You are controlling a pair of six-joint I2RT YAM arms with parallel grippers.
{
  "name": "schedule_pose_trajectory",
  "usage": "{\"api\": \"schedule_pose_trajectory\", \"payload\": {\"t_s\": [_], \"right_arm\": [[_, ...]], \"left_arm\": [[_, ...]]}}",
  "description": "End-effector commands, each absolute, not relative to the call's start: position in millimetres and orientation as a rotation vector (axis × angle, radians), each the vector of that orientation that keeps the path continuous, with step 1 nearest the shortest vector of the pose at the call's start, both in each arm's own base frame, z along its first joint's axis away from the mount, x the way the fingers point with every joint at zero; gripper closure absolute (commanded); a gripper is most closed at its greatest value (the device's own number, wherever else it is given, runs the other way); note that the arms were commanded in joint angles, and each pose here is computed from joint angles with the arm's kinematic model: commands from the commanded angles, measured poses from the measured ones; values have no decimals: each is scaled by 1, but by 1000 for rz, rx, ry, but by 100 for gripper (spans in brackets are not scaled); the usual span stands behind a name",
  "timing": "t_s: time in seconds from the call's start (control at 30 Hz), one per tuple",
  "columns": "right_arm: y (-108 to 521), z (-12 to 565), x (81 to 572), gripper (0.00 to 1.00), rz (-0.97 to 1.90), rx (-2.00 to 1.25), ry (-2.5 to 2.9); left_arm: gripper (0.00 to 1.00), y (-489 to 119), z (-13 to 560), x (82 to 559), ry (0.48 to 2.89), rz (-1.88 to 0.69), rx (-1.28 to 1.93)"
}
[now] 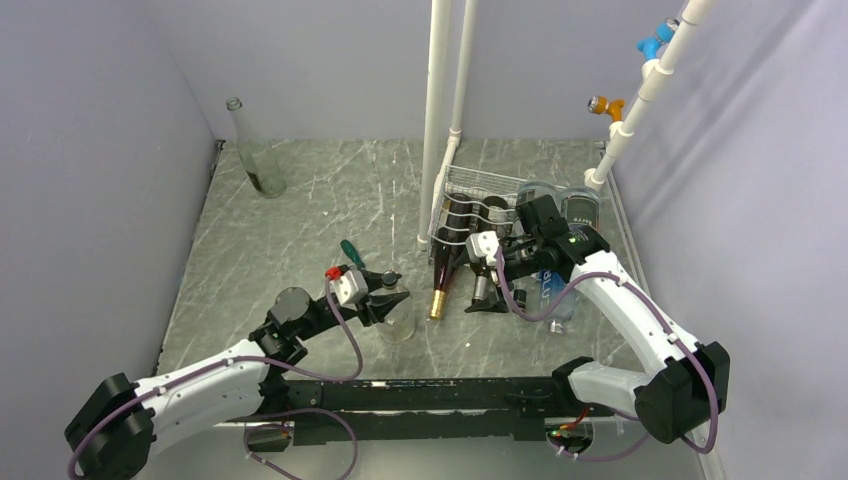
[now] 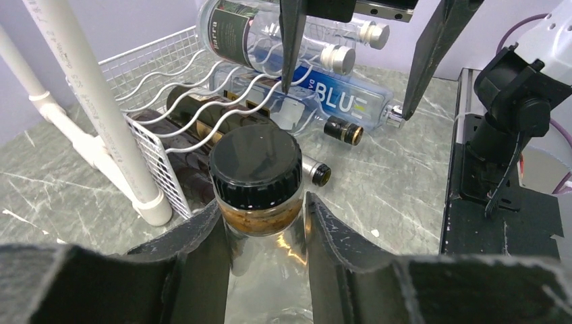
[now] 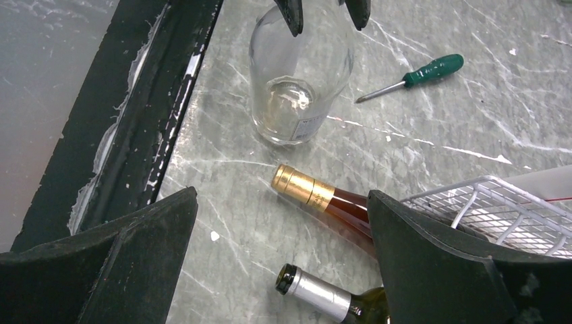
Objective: Take the wine bottle off the wine rack
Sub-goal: Pick up the wine bottle from the center of the board.
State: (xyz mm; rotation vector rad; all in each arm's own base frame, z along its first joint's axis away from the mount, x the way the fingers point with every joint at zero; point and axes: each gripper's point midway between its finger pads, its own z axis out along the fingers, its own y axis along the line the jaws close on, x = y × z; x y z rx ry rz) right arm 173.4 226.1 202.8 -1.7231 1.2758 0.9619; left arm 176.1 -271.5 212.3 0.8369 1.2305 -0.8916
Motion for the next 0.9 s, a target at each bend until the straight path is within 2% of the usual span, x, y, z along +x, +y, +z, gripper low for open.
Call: {"api": "schedule_pose_trajectory", "payload": {"t_s": [0.0, 0.2, 0.43, 0.87], "right_arm": [[229, 212, 171, 0, 965, -1719, 1190], [229, 213, 170, 0, 962, -1721, 1185], [228, 213, 170, 0, 953, -1718, 1178], [228, 210, 167, 0, 967, -1733, 1180]], "left_arm": [[100, -265, 287, 175, 1090, -929, 710], [100, -254, 322, 179, 1090, -968, 616], [100, -246, 335, 196, 1127, -961, 532], [100, -221, 363, 232, 1163, -800, 429]]}}
